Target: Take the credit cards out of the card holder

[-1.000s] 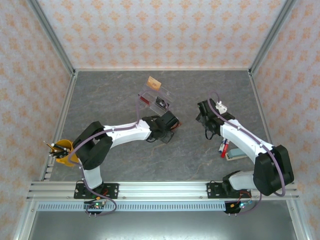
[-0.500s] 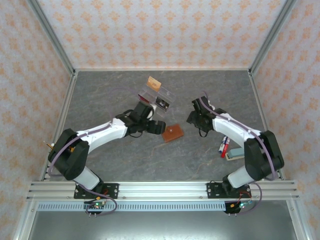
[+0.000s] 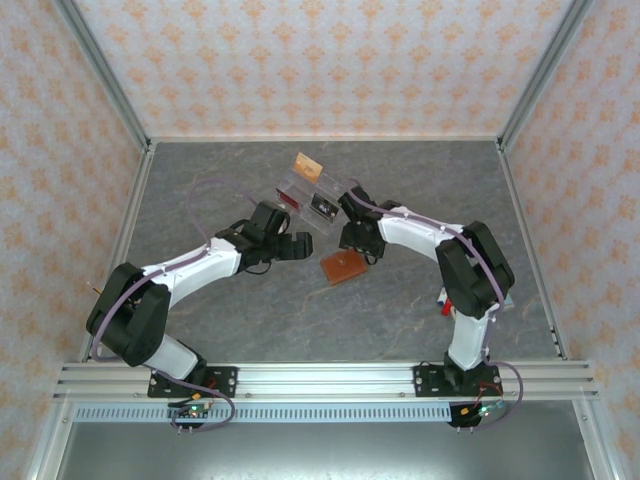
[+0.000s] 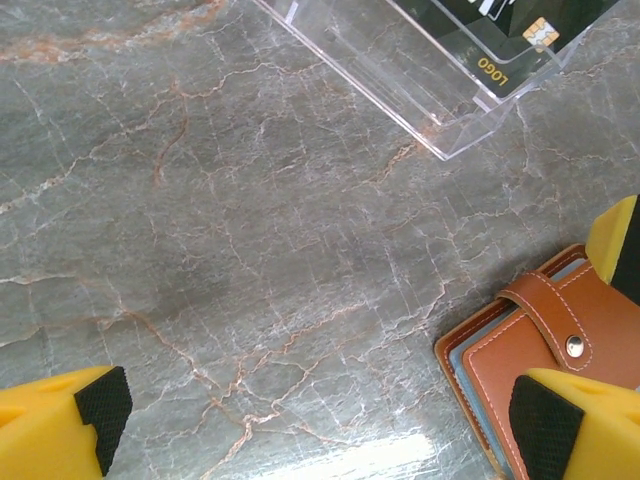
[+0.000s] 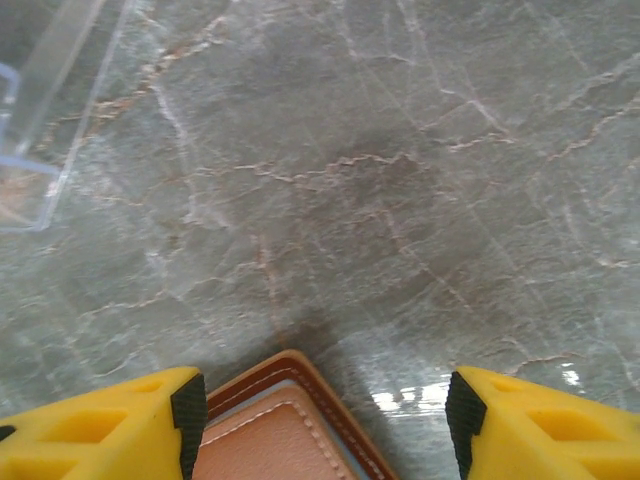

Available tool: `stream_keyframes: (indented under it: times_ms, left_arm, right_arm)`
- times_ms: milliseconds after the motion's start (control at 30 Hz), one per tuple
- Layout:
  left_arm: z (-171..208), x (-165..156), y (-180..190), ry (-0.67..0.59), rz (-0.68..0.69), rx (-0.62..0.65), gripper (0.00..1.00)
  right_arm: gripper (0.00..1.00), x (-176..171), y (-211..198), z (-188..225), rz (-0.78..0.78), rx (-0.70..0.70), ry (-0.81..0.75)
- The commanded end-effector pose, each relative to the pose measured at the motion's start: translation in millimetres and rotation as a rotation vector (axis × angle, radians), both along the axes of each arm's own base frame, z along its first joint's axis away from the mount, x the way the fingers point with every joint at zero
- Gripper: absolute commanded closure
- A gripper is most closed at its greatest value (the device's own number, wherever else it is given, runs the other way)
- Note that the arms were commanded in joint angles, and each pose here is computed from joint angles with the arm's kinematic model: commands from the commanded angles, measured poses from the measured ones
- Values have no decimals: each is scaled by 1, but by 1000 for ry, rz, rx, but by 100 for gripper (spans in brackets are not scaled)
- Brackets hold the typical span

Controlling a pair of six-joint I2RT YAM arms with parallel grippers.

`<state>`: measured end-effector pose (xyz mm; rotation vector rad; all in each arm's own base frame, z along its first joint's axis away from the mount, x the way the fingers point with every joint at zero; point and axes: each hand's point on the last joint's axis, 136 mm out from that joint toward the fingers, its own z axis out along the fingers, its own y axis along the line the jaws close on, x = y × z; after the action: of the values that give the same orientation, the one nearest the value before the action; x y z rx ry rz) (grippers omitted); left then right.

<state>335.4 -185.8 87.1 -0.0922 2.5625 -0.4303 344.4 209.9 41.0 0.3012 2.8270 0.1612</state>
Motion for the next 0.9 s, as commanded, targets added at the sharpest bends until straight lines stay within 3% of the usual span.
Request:
stream_keyframes:
  times_ms: [0, 267, 533, 633, 767, 867]
  left_arm:
    - [1, -4, 11, 17, 71, -12, 0]
    - [-9, -37, -3, 190, 115, -172, 0]
    - [-10, -58, -31, 291, 93, -387, 2]
    - [-10, -57, -40, 297, 81, -443, 6]
    - [-12, -52, -50, 301, 54, -475, 14]
    - [-11, -47, -58, 313, 40, -510, 20]
  right_arm:
    - [34, -9, -21, -3, -21, -119, 37]
    - [35, -45, -37, -6, 22, -157, 137]
    - [38, -86, -2, -13, 144, 3, 217]
    - [38, -84, 12, -3, 170, 61, 175]
    - [40, -69, 0, 13, 144, -6, 88]
    - [49, -63, 14, 22, 180, 63, 54]
